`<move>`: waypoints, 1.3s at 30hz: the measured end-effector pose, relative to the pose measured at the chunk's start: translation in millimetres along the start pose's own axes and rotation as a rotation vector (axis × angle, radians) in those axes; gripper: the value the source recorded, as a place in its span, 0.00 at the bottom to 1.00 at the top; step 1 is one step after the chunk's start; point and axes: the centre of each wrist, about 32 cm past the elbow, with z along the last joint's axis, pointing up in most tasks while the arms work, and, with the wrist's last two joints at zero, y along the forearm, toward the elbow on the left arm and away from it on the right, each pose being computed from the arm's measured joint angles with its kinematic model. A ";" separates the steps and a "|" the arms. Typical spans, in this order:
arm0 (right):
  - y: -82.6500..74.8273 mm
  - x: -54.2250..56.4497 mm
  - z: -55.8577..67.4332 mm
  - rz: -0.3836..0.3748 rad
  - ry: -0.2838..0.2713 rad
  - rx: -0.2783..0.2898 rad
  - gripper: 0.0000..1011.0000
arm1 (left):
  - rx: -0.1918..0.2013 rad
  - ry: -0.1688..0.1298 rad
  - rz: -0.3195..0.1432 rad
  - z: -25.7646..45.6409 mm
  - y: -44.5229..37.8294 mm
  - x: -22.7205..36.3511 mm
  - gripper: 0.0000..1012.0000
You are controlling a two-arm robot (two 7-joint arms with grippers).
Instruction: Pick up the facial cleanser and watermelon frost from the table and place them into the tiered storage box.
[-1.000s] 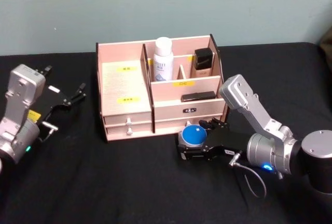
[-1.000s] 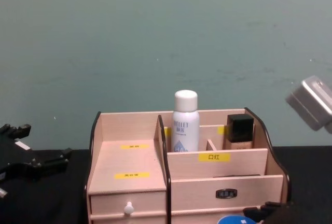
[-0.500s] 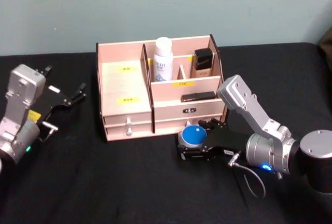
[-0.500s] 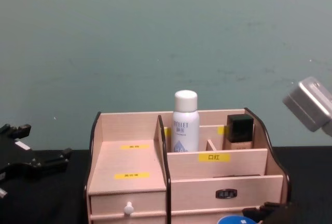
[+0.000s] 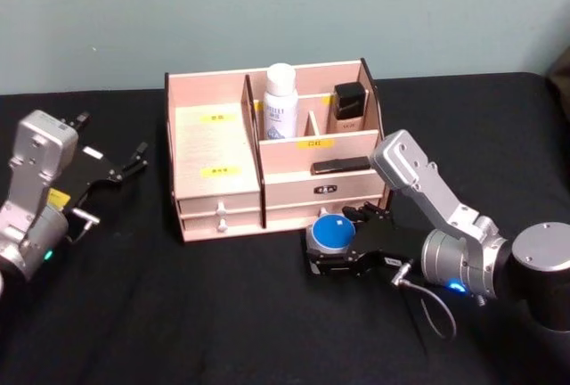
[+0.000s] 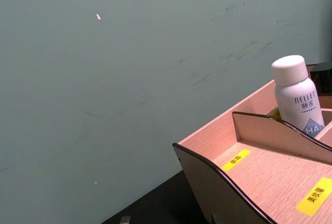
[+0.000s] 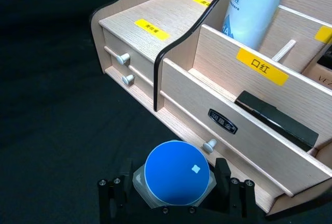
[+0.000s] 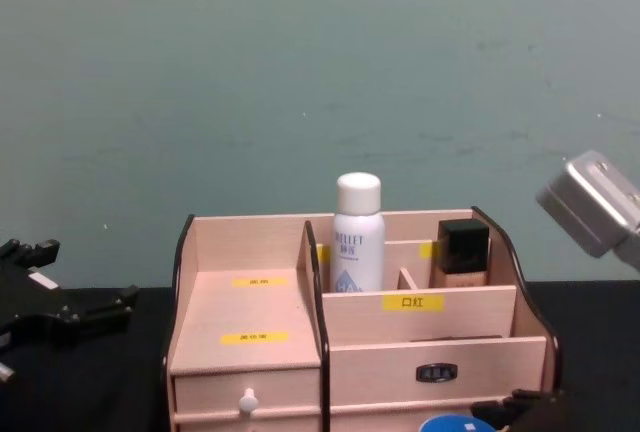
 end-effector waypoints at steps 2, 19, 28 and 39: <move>0.0 -0.2 0.0 0.000 -0.001 0.000 0.99 | 0.000 0.000 0.000 0.0 0.0 0.0 1.00; -0.3 0.0 -0.3 0.001 0.001 0.000 0.88 | 0.000 0.000 0.000 0.0 0.0 0.0 1.00; -0.3 0.0 -0.3 0.001 0.002 0.000 0.72 | 0.000 0.000 0.000 0.0 0.0 0.0 1.00; -0.3 -0.2 -0.7 0.004 0.004 0.001 0.72 | 0.000 0.000 0.000 0.0 0.0 0.0 1.00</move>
